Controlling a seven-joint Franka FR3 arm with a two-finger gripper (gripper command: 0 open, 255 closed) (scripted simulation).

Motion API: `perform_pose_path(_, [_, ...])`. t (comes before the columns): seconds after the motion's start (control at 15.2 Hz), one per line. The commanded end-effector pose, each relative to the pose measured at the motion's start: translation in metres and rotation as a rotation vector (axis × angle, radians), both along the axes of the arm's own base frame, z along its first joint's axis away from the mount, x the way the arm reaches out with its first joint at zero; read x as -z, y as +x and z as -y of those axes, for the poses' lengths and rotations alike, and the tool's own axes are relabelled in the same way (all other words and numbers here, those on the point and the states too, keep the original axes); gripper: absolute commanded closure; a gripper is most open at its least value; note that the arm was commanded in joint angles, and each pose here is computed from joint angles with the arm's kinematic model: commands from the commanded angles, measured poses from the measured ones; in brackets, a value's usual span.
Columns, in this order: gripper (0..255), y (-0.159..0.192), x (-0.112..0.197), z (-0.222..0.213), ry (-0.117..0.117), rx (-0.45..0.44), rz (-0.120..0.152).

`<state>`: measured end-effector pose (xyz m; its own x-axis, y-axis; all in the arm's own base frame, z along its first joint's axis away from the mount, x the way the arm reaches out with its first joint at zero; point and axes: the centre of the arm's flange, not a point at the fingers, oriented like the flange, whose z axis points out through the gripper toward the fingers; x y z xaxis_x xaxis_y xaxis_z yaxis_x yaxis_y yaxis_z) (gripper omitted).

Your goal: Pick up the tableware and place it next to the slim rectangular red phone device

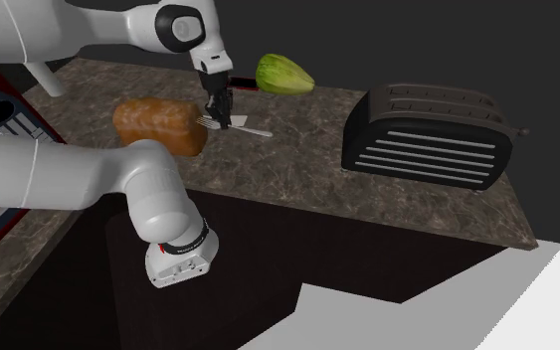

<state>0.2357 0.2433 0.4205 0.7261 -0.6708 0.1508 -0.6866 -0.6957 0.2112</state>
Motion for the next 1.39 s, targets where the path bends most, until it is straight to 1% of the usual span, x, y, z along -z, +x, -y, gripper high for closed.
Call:
perform_pose_path(0.0, [255,-0.002,0.001,-0.028,0.002,0.001,-0.001])
perform_pose_path(1.32, [255,-0.016,-0.001,-0.291,0.002,0.001,-0.001])
